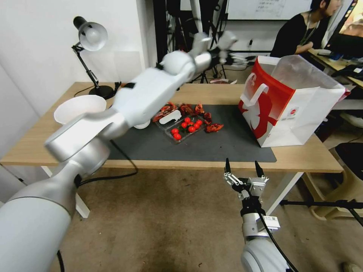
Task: Pick up the trash from the table and place it into the takeout bag.
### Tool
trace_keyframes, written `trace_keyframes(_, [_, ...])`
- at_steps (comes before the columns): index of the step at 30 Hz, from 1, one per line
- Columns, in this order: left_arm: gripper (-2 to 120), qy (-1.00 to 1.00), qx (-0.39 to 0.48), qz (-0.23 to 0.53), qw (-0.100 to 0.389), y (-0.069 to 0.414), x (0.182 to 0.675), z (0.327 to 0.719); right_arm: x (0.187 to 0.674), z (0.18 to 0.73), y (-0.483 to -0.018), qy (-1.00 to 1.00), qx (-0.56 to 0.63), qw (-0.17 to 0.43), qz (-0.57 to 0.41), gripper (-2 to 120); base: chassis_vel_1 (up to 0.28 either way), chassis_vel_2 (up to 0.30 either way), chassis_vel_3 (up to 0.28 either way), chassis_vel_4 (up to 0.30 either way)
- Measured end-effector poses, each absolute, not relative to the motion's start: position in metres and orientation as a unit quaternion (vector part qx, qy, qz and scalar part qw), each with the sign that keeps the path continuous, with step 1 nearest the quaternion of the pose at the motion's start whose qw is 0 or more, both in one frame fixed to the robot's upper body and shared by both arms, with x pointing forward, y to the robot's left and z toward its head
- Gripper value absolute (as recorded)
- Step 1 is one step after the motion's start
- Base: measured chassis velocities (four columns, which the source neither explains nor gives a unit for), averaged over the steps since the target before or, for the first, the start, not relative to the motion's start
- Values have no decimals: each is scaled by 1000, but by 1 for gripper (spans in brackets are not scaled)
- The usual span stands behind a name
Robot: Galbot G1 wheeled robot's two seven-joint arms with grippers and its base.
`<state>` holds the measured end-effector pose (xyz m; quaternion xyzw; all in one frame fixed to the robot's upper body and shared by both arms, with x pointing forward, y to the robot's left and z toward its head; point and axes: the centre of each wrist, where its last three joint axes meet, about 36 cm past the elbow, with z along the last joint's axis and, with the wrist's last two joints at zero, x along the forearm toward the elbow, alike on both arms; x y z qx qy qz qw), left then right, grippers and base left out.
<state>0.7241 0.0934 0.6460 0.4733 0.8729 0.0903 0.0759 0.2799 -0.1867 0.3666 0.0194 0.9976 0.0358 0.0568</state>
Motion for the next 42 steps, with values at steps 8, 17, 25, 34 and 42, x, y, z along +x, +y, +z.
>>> trace_keyframes(8, [100, 900, 423, 91, 52, 192, 708, 597, 279, 366, -188, 998, 19, 55, 33, 100, 0, 0, 0, 0])
trace_keyframes(17, [100, 922, 376, 64, 61, 246, 660, 564, 279, 367, -189, 998, 18, 56, 32, 100, 0, 0, 0, 0])
trace_keyframes(25, [100, 942, 322, 69, 70, 280, 618, 555, 280, 367, -187, 998, 16, 57, 34, 100, 0, 0, 0, 0])
trace_keyframes(34, [100, 960, 263, 69, 70, 298, 591, 547, 280, 368, -186, 998, 15, 58, 35, 100, 0, 0, 0, 0])
trace_keyframes(42, [100, 985, 149, 52, 66, 334, 508, 514, 280, 365, -185, 998, 12, 55, 35, 100, 0, 0, 0, 0])
